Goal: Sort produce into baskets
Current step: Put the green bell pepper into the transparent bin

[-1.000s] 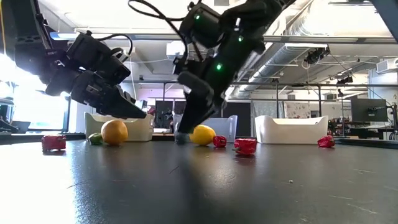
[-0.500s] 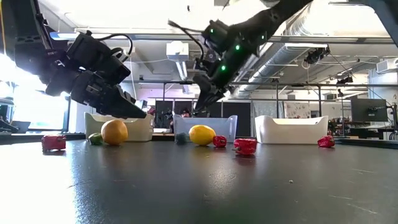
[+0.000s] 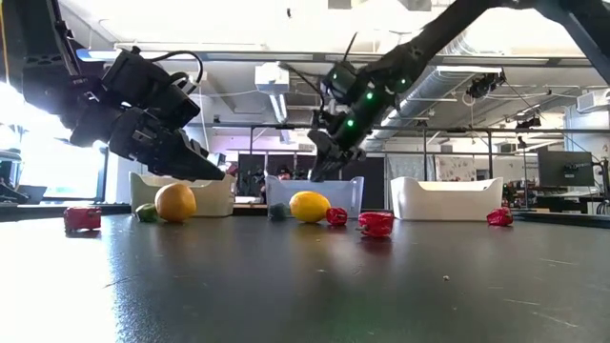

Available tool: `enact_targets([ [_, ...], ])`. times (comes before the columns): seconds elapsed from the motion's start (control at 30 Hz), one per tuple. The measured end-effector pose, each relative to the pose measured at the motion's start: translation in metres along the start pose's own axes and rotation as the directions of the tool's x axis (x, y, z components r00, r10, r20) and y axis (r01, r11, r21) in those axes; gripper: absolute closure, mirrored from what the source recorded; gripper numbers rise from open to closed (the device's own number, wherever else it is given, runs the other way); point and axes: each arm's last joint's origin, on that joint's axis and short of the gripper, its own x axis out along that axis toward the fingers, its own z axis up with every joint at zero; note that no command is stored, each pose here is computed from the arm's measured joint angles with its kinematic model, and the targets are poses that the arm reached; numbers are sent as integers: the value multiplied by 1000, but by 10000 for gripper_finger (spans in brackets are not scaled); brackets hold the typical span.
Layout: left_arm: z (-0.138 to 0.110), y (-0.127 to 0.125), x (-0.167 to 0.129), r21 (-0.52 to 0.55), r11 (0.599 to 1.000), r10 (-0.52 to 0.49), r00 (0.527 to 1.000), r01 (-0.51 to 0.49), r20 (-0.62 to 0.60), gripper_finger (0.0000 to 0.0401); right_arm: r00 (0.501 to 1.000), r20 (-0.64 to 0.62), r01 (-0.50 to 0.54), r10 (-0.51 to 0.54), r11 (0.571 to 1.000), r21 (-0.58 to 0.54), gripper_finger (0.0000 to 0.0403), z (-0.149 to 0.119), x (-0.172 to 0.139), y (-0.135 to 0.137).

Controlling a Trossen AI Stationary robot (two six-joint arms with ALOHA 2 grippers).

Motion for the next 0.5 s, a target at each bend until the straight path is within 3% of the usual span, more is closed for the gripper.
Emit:
enact_targets([
  [0.33, 0, 0, 0, 0, 1000, 0, 1000, 0, 0, 401, 999, -41, -6, 6, 1000, 6, 300, -10, 15, -2],
  [0.5, 0, 0, 0, 0, 1000, 0, 1000, 0, 0, 401, 999, -44, -11, 10, 1000, -24, 260, -10, 15, 0],
])
